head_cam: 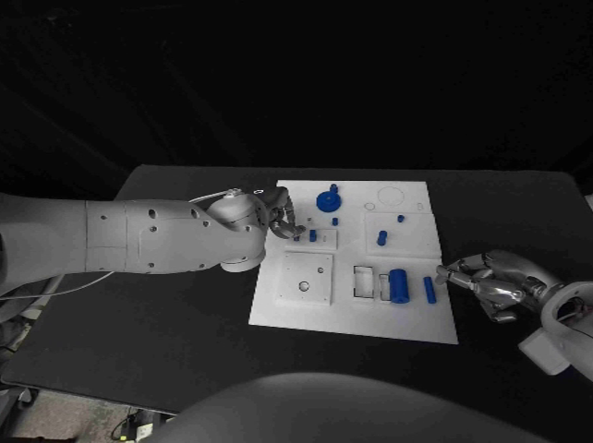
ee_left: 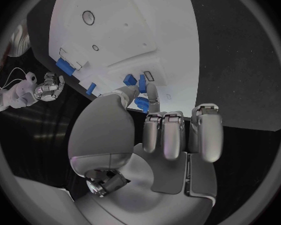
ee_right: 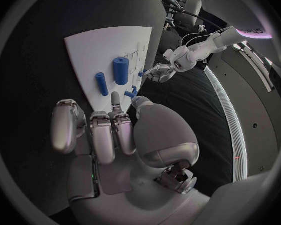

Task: Assemble the parts on the task board

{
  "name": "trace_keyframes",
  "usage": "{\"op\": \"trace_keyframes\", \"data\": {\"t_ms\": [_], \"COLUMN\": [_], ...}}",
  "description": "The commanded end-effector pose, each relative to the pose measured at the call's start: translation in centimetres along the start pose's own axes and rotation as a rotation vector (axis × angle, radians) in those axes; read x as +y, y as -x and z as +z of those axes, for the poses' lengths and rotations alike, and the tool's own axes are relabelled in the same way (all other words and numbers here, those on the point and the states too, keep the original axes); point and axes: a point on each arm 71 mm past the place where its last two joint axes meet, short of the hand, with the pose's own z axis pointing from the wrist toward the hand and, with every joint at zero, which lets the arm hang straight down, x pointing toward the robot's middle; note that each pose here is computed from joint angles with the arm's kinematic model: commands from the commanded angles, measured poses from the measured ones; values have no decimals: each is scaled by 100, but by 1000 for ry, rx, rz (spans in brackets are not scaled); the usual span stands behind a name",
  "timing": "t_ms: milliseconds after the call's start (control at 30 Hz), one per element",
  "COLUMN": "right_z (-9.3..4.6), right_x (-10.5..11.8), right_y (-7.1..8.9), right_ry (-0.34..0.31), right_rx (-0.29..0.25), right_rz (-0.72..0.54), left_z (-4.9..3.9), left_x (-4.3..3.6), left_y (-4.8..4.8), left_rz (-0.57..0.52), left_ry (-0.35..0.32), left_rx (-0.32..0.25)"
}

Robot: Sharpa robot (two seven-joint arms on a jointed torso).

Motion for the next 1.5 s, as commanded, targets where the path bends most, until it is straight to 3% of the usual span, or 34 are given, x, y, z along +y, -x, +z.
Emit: {"op": "trace_keyframes", "data": {"t_ms": [33, 233, 433, 767, 1033, 1500], "right_z": [-4, -5, -7, -21, -29, -22], "right_x": [1, -2, -19, -35, -37, -35], "right_y": [-5, -3, -8, 2, 16, 17], "right_ry": [6, 8, 7, 14, 22, 25], "right_rx": [-1, -7, -10, -33, -50, -54], "right_rz": [-11, -10, -8, -2, 1, 4], "left_z": [-26, -98, -184, -305, -335, -327], "left_x": [-27, -23, 48, 149, 228, 216], "left_y": [58, 98, -4, -135, -295, -338], "left_rz": [-14, -31, -71, -262, -322, -344], "left_ry": [-38, -63, -46, -28, -3, -20], "left_rx": [-79, -164, -185, -297, -301, -323]}}
